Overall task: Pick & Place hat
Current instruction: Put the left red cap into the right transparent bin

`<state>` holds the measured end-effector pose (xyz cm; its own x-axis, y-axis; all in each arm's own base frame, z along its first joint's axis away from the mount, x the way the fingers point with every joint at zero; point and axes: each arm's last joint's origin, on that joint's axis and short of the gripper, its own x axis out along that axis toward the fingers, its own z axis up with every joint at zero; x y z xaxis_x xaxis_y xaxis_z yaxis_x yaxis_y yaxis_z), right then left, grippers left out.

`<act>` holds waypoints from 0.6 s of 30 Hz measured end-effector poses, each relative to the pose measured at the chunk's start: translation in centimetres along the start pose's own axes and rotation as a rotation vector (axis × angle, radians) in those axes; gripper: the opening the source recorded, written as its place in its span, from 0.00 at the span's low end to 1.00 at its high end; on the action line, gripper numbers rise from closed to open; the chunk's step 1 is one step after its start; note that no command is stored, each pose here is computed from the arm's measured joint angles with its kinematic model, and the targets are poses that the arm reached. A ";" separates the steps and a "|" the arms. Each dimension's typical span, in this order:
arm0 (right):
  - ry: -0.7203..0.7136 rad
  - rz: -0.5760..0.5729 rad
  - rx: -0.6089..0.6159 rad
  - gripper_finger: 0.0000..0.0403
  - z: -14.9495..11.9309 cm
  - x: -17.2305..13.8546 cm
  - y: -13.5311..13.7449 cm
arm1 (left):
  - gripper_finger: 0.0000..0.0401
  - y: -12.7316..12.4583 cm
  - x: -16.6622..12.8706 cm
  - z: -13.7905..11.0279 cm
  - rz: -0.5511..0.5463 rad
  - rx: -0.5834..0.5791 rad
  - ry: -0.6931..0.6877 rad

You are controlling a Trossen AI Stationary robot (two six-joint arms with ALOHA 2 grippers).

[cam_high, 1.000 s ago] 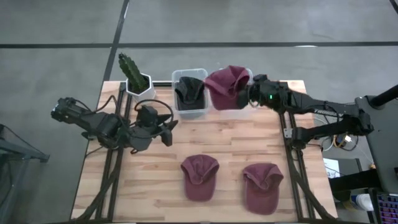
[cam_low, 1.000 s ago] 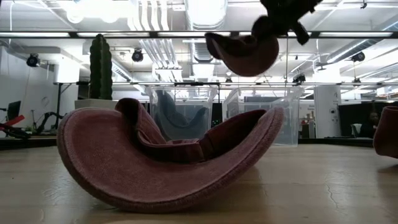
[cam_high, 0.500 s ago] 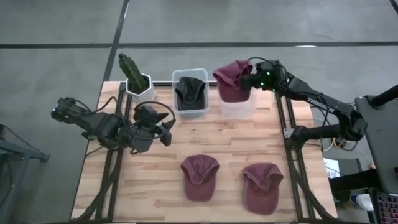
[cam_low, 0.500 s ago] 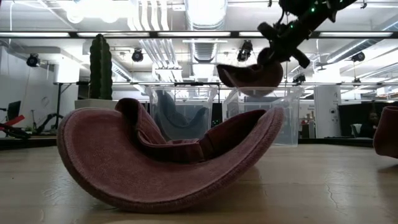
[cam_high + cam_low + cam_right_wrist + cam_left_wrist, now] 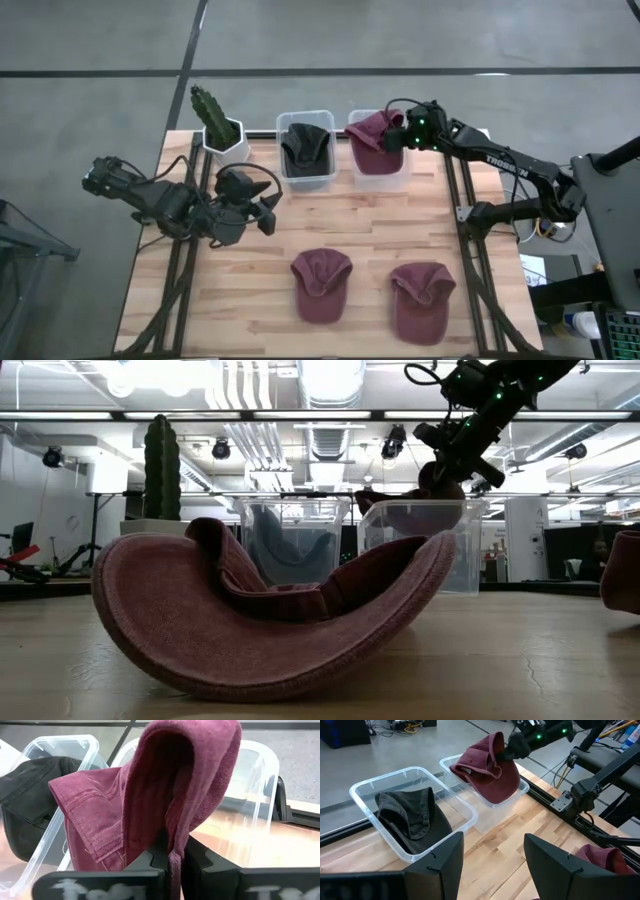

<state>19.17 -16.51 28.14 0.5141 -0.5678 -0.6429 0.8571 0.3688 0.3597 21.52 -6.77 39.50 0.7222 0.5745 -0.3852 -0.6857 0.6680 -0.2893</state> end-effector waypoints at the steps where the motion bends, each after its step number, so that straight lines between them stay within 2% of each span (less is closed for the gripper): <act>1: 0.000 0.000 0.000 0.05 0.0 0.0 0.0 | 0.50 0.0 0.0 0.0 0.000 0.000 0.000; 10: 0.006 -0.004 0.000 0.10 -0.1 0.0 -0.1 | 0.50 0.0 0.0 0.0 0.000 0.000 0.000; 18: 0.052 -0.032 -0.006 0.20 -0.5 0.0 -0.3 | 0.50 0.0 0.0 0.0 0.000 0.000 0.000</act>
<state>18.88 -16.26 27.64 0.4838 -0.5403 -0.6884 0.8728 0.3556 0.3343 21.51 -6.77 39.49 0.7222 0.5745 -0.3852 -0.6857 0.6680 -0.2892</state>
